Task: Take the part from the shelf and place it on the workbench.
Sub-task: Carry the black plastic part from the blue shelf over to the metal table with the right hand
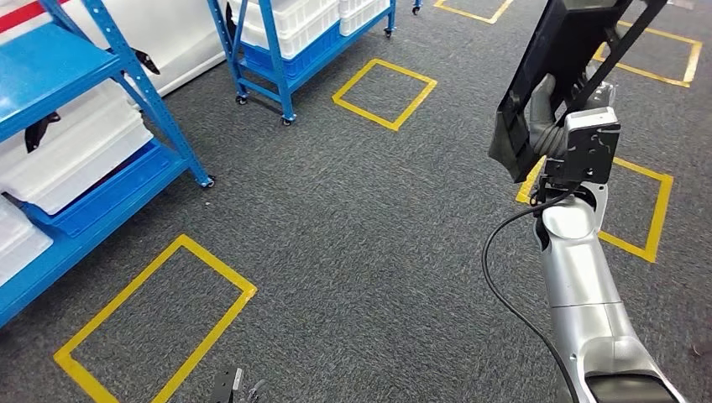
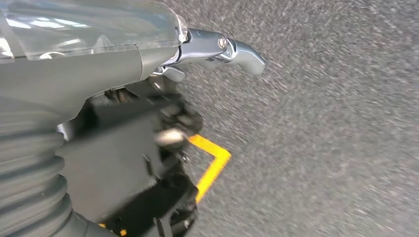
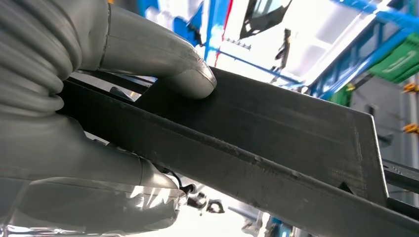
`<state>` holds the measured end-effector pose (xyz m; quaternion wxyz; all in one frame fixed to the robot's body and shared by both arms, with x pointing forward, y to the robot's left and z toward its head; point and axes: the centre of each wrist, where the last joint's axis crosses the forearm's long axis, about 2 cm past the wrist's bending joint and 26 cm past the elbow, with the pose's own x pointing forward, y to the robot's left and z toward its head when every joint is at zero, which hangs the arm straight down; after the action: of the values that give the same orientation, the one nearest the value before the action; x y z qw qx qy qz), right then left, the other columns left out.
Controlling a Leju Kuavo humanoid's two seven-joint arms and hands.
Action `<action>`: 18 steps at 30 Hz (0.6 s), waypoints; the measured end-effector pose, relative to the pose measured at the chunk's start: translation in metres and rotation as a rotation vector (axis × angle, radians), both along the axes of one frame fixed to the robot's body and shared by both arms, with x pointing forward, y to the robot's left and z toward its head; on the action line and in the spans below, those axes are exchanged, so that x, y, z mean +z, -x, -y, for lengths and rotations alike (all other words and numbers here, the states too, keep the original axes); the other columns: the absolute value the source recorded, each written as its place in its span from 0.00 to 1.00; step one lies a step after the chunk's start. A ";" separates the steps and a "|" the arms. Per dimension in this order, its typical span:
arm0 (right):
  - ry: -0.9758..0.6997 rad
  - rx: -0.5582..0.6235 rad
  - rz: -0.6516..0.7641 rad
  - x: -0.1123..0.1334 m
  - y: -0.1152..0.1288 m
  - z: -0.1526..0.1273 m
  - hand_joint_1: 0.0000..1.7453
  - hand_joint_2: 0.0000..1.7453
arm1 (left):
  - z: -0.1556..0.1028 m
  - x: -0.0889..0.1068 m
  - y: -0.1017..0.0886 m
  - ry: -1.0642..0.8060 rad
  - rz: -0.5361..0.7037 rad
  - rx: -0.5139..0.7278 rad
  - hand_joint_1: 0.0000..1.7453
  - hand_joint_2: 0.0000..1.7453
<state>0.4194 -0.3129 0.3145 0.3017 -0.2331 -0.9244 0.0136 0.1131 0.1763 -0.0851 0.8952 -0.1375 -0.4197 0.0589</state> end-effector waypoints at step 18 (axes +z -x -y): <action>0.003 -0.030 0.002 0.014 -0.004 -0.007 1.00 1.00 | -0.007 -0.004 0.010 -0.020 -0.011 0.047 0.00 1.00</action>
<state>0.4236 -0.3063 0.3287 0.3006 -0.2471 -0.9211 0.0101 0.1029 0.1835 -0.0894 0.8973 -0.1182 -0.4184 0.0762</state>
